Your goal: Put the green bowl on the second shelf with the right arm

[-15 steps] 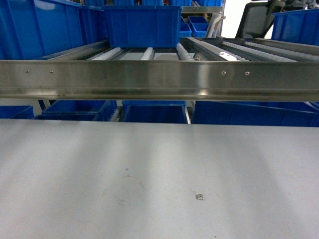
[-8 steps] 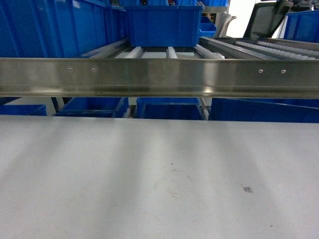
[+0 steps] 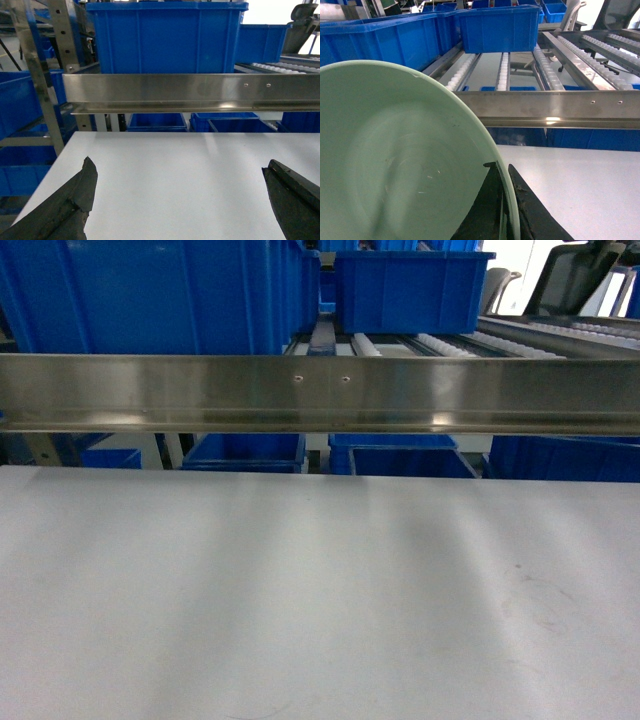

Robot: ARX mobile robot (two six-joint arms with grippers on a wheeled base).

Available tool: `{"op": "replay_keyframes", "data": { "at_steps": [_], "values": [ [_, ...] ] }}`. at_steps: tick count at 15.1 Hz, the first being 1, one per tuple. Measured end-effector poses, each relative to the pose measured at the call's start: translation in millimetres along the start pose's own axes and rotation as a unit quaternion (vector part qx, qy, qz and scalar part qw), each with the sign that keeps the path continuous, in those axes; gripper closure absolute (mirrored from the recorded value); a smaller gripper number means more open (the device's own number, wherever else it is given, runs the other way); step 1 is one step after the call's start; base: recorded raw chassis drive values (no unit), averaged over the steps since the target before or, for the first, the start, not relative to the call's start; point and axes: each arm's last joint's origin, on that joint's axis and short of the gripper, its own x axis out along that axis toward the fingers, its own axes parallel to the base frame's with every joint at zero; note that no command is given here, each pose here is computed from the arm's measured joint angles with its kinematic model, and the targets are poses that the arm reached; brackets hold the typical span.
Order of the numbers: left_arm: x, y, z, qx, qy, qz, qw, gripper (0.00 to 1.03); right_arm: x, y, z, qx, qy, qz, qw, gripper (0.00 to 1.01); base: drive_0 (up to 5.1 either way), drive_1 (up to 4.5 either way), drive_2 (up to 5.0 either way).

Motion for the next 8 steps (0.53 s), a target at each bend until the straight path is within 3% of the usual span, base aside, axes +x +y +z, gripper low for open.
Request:
{"op": "replay_keyframes", "data": {
  "at_steps": [8],
  "values": [
    [0.0,0.0,0.1,0.000,0.000,0.000,1.0000,0.05,0.2,-0.1,-0.1,0.000,0.000,0.000,1.0000,0.99,-5.0,2.48,2.5]
  ]
}}
